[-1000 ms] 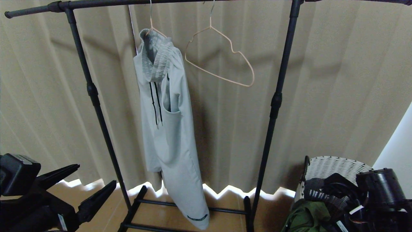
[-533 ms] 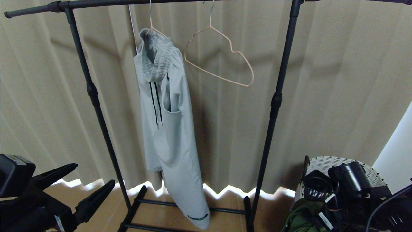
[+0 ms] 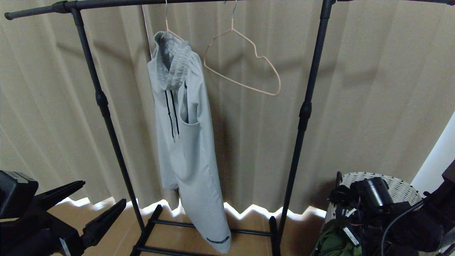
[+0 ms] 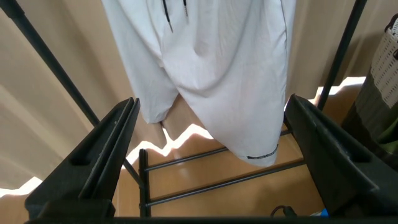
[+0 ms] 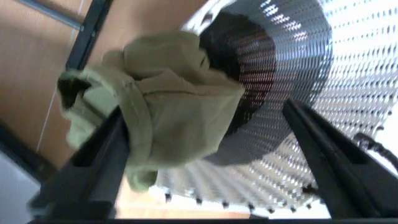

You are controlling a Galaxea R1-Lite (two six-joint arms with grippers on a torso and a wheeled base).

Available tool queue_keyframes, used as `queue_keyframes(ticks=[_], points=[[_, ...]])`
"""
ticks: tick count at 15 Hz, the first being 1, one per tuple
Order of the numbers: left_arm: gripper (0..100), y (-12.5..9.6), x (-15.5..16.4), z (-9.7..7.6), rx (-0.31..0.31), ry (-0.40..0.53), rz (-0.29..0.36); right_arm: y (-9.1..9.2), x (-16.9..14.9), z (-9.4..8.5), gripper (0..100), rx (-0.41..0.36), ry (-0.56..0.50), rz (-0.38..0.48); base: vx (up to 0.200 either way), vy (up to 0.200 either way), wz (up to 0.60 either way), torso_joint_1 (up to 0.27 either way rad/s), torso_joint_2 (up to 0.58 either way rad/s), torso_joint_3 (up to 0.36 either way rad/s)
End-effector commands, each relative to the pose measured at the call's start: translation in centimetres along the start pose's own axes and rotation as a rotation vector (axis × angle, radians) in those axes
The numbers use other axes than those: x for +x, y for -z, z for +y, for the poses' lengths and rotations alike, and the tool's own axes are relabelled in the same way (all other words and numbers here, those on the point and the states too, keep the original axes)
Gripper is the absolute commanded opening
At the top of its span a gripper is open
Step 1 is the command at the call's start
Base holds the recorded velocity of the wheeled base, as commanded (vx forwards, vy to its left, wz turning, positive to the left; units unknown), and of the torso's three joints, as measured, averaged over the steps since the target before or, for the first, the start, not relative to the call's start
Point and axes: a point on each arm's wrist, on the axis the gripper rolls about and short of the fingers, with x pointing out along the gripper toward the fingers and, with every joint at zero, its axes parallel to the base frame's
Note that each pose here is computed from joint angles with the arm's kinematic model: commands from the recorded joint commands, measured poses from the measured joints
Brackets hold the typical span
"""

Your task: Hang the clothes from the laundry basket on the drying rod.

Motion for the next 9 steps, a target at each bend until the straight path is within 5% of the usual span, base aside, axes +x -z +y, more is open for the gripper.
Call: queue_keyframes(ticks=[1, 5, 9], points=[[100, 0.0, 0.0, 0.0, 0.0, 0.0, -0.001, 0.2, 0.3, 0.1, 0, -0.006, -0.002, 0.014, 0.0, 0.0, 0.0, 0.0, 0.0, 0.0], [100, 0.0, 0.0, 0.0, -0.001, 0.0, 0.002, -0.5, -1.9, -0.7, 0, 0.012, 0.019, -0.063, 0.0, 0.0, 0.0, 0.0, 0.0, 0.0], [100, 0.0, 0.1, 0.0, -0.001, 0.001, 0.005, -0.7, -9.1, -3.1, 0, 0.044, 0.062, -0.229, 0.0, 0.0, 0.0, 0.0, 0.0, 0.0]])
